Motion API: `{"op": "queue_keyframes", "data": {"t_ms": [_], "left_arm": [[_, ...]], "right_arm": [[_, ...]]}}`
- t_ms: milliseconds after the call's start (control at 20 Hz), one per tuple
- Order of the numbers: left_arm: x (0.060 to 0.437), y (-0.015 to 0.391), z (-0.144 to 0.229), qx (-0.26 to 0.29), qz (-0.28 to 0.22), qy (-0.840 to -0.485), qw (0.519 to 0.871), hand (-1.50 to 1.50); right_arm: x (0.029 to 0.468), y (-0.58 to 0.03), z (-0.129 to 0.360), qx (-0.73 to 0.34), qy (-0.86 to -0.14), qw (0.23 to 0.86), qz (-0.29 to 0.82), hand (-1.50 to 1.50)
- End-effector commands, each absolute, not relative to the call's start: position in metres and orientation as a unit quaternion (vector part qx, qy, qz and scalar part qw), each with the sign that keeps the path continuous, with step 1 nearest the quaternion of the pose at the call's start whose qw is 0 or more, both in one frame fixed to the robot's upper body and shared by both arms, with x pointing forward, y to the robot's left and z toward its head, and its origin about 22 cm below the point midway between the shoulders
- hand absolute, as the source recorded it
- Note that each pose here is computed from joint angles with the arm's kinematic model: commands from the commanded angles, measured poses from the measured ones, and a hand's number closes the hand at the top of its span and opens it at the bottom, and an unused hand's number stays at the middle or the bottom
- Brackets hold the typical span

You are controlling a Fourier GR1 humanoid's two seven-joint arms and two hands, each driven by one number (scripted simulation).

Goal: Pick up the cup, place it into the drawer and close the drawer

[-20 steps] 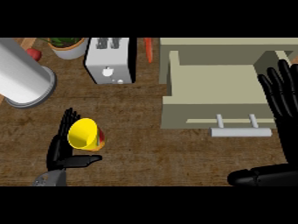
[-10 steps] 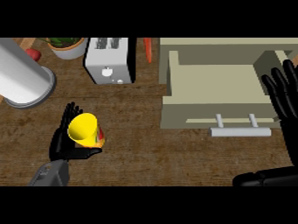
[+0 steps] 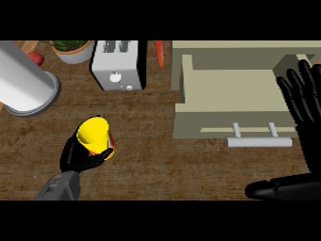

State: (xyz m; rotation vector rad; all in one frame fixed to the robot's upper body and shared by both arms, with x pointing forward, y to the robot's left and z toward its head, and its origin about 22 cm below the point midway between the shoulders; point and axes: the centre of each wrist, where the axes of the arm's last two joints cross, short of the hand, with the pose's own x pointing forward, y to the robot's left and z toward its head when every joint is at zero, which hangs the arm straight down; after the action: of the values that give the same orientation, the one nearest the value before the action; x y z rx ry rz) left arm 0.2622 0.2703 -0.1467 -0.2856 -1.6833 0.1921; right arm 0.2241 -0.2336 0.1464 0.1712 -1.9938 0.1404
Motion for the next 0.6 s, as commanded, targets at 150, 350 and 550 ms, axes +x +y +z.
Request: {"op": "queue_keyframes", "data": {"t_ms": [150, 350, 550], "left_arm": [[0.256, 0.279, -0.148, -0.16, 0.093, -0.784, 0.592, 1.5], [0.268, 0.268, -0.141, -0.125, 0.089, -0.804, 0.574, 1.5], [0.255, 0.279, -0.143, -0.07, 0.119, -0.81, 0.569, 1.5]], "right_arm": [[0.236, -0.223, 0.144, 0.071, -0.839, 0.536, 0.053, -1.5], [0.227, -0.242, 0.159, 0.069, -0.839, 0.536, 0.059, -1.5], [0.209, -0.237, 0.144, 0.068, -0.84, 0.536, 0.05, -1.5]]}}
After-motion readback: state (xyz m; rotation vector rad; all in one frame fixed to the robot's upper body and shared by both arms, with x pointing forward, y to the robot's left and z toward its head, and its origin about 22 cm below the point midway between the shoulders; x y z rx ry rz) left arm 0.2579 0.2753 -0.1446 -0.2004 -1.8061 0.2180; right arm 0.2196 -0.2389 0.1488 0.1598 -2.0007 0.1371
